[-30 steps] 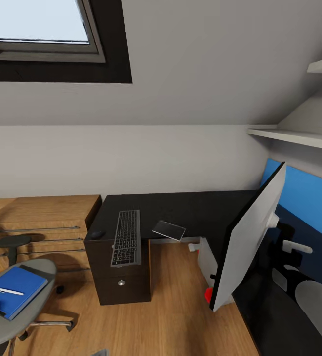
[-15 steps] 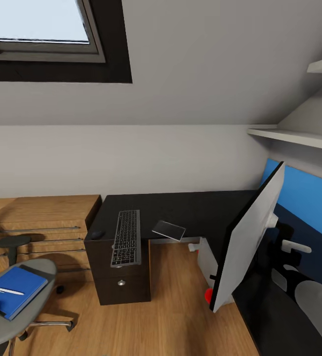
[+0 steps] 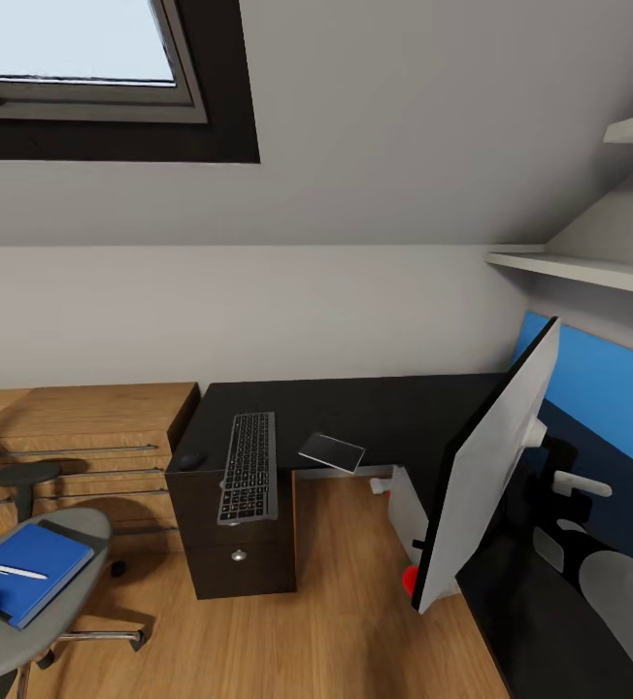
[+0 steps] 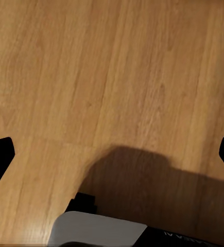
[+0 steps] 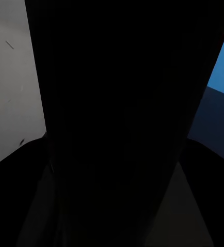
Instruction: In the bedroom, organize the workspace by keeping the computer under the desk, ensuring the monitor is on the desk, placing the keyboard on the desk next to the monitor, placing the mouse on the desk next to the keyboard, moving the folder from the swivel chair onto the desk next to the mouse, stacking the notebook on top of the folder with the pen on top of the notebook, and positioning the swivel chair next to the desk.
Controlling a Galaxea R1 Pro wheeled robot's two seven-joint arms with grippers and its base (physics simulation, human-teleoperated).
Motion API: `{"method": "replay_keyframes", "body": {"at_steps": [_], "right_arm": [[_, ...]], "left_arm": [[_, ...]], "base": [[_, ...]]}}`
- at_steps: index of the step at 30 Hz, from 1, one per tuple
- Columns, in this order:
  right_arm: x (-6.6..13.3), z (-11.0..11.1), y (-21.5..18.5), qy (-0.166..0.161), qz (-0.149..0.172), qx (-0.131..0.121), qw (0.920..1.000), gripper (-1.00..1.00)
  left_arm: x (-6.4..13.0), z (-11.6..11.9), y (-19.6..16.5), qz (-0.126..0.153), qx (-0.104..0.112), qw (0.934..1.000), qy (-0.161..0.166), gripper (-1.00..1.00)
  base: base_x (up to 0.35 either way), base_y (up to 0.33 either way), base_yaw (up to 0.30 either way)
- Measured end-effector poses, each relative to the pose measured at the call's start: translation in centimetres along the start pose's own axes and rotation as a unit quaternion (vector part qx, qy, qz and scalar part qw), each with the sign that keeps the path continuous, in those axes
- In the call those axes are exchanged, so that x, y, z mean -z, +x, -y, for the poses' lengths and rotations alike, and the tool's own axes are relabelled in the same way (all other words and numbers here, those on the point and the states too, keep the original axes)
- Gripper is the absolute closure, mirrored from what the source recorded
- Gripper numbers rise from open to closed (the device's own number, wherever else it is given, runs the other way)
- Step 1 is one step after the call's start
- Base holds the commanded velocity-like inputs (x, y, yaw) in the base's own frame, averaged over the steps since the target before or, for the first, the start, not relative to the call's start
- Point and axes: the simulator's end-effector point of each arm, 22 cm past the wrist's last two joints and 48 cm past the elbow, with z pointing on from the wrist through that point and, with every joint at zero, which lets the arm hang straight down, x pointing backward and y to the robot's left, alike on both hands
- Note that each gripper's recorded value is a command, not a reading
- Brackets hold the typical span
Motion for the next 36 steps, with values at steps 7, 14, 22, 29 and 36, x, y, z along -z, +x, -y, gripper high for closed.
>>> {"method": "replay_keyframes", "body": {"at_steps": [7, 14, 22, 29, 36], "right_arm": [[0.0, -0.1, 0.0, 0.001, 0.000, -0.002, 1.0000, 1.00], [0.0, -0.2, 0.0, 0.000, 0.000, -0.003, 1.0000, 1.00], [0.1, -0.3, 0.0, -0.001, 0.000, -0.002, 1.0000, 1.00], [0.1, -0.4, 0.0, -0.001, 0.000, -0.002, 1.0000, 1.00], [0.1, -0.5, 0.0, -0.002, 0.000, -0.002, 1.0000, 1.00]], "left_arm": [[-0.3, -2.4, 1.9, -0.019, -0.008, 0.9994, -0.026, -1.00], [-0.3, -2.4, 1.9, -0.018, -0.008, 0.9995, -0.026, -1.00], [-0.3, -2.4, 1.9, -0.019, -0.009, 0.9995, -0.026, -1.00], [-0.3, -2.4, 1.9, -0.019, -0.009, 0.9994, -0.026, -1.00], [-0.3, -2.4, 1.9, -0.019, -0.009, 0.9994, -0.026, -1.00]], "base": [[0.000, 0.000, 0.000], [0.000, 0.000, 0.000], [0.000, 0.000, 0.000], [0.000, 0.000, 0.000], [-0.013, 0.000, 0.000]]}}
